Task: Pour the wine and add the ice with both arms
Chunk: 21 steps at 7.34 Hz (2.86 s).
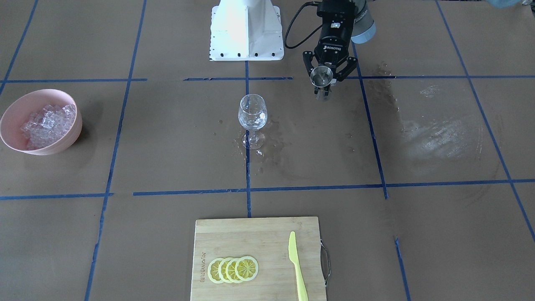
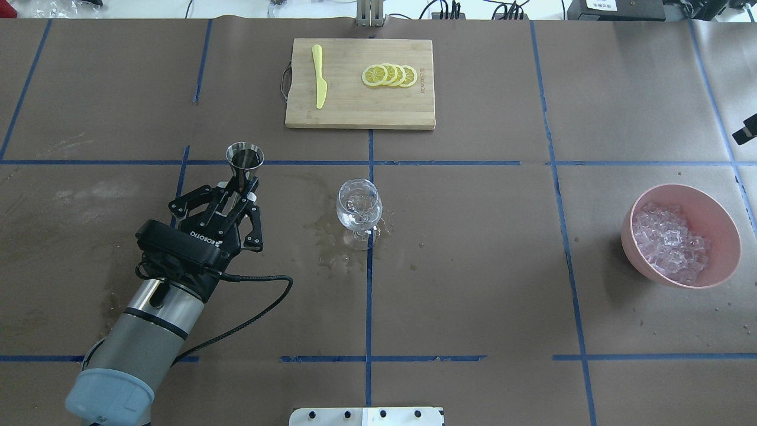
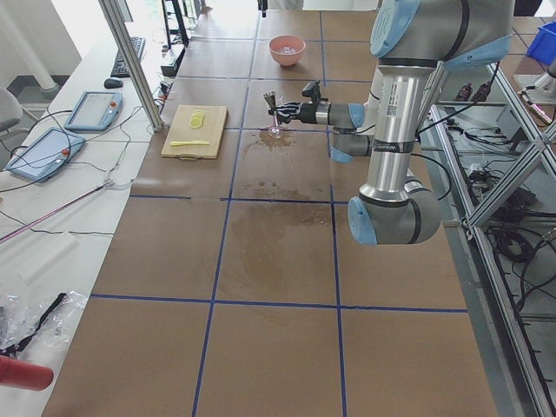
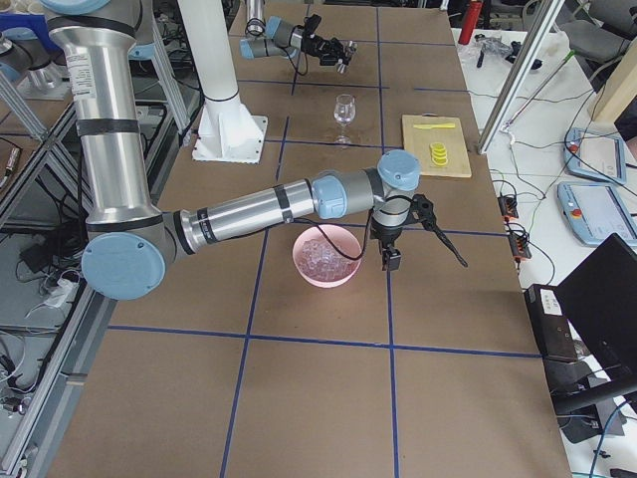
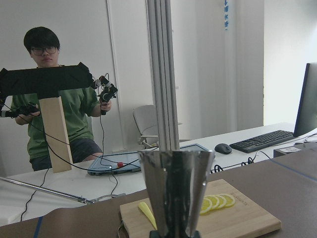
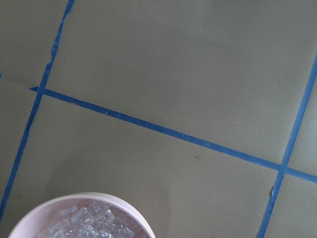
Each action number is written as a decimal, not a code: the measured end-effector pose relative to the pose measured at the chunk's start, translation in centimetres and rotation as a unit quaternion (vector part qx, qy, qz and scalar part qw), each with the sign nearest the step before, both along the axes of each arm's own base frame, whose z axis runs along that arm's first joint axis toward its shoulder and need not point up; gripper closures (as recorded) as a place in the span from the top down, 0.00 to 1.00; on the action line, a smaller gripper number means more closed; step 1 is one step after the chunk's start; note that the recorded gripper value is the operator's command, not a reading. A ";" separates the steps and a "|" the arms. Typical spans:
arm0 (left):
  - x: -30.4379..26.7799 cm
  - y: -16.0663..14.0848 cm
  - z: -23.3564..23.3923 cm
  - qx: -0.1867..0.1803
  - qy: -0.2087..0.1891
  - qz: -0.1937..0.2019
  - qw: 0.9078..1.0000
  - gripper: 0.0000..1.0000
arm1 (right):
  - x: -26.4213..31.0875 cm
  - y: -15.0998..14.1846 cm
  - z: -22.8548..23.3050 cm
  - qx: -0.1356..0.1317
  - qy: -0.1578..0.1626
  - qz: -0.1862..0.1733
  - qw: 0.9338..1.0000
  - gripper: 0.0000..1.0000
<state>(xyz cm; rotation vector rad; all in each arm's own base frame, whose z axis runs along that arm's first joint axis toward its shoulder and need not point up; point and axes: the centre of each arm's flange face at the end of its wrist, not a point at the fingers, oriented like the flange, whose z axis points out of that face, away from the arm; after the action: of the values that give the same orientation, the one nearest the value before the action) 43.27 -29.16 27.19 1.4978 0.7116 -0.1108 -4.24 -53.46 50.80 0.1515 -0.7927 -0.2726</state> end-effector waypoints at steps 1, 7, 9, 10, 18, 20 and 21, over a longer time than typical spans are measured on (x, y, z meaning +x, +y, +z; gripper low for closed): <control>0.7 0.0 -0.6 0.007 -0.020 0.012 1.000 0.00 | 0.0 0.0 0.0 0.001 0.000 0.000 1.000 1.00; 5.7 -0.5 -5.1 0.029 -0.205 0.031 0.978 0.00 | 0.0 0.1 0.1 -0.001 0.000 0.000 1.000 1.00; 6.9 -0.7 -6.4 0.027 -0.263 0.034 0.964 0.00 | 0.0 0.1 0.1 -0.001 0.000 0.000 1.000 1.00; 7.2 -0.7 -6.6 0.031 -0.288 0.035 0.956 0.00 | 0.0 0.1 0.2 -0.002 0.000 0.000 1.000 1.00; 7.1 -1.2 -7.3 0.075 -0.390 0.072 0.915 0.00 | 0.0 0.2 0.2 -0.002 0.000 0.000 1.000 1.00; 7.1 -1.9 -7.8 0.079 -0.422 0.071 0.900 0.00 | 0.0 0.1 0.3 -0.003 0.001 0.000 1.000 1.00; 7.3 -2.3 -8.2 0.076 -0.442 0.076 0.891 0.00 | 0.0 0.1 0.3 -0.003 0.001 0.000 1.000 1.00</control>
<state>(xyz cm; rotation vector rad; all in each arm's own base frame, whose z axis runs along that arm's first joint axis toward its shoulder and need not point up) 50.53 -31.46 19.03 1.4334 0.0854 0.7276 -4.21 -53.31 51.10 0.1460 -0.7924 -0.2701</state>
